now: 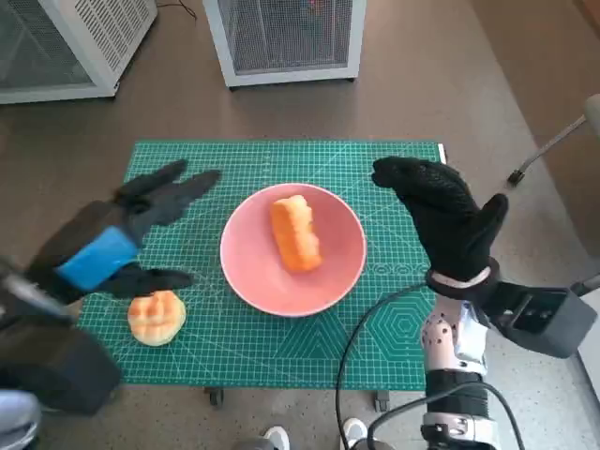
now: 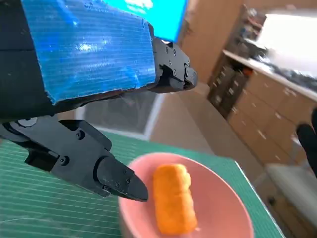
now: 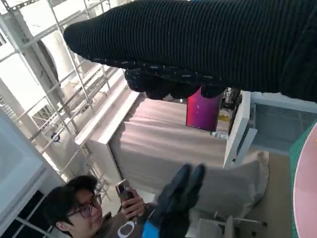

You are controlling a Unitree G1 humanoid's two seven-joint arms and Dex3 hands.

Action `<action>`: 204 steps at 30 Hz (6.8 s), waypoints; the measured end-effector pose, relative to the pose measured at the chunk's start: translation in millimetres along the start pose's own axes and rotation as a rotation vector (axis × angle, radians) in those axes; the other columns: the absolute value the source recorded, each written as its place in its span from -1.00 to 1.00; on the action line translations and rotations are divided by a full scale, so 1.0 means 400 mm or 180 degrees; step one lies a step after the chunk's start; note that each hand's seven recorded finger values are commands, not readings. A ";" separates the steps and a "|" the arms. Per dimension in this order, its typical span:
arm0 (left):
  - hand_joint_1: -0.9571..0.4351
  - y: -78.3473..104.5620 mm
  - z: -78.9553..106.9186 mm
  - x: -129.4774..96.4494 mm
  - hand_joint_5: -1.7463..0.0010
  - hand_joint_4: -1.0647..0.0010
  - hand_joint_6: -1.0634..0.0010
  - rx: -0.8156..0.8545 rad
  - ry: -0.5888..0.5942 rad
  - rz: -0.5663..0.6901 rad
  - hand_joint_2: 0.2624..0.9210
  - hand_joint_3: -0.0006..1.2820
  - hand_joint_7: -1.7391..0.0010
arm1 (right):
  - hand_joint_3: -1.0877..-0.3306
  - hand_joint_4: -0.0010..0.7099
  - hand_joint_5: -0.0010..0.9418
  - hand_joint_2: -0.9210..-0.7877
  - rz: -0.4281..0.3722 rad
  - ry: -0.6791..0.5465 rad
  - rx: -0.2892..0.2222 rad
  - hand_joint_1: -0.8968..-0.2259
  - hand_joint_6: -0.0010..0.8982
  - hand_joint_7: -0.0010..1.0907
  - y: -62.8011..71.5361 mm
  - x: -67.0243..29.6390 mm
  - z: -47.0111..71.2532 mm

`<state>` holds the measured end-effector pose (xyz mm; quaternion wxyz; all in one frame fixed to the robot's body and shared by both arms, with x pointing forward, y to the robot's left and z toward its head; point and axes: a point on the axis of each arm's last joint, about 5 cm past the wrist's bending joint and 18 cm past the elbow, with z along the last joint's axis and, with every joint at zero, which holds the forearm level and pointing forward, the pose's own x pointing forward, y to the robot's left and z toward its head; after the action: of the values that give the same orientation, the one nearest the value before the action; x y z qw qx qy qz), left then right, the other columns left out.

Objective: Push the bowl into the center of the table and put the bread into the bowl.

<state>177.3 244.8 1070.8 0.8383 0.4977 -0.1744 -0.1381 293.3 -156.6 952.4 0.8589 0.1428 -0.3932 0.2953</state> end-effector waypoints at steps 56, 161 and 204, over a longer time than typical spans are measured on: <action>0.21 -0.215 -0.082 -0.074 0.98 0.43 0.21 0.0770 0.1607 -0.1099 0.49 -0.99 0.96 | 0.57 -0.13 -0.99 -1.00 0.0054 0.0126 0.0070 0.11 0.03 -0.96 -0.012 -0.005 0.005; 0.38 -0.109 0.103 0.324 -0.32 -0.44 -0.22 0.0973 -0.0811 -0.0313 0.97 -0.93 -0.23 | 0.60 -0.09 -1.00 -1.00 0.0022 0.0154 -0.0045 0.10 0.17 -0.95 -0.030 -0.023 0.018; -0.36 -0.075 -0.083 0.171 0.97 0.72 0.49 -0.1910 -0.0981 0.0886 1.00 -0.74 0.99 | 0.60 -0.18 -1.00 -1.00 -0.0207 -0.0066 -0.0327 0.11 -0.05 -1.00 0.009 0.040 0.025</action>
<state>251.3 229.0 1040.1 0.9217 0.1744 -0.3164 -0.1411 293.3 -152.2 970.9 0.8701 0.1142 -0.4119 0.2451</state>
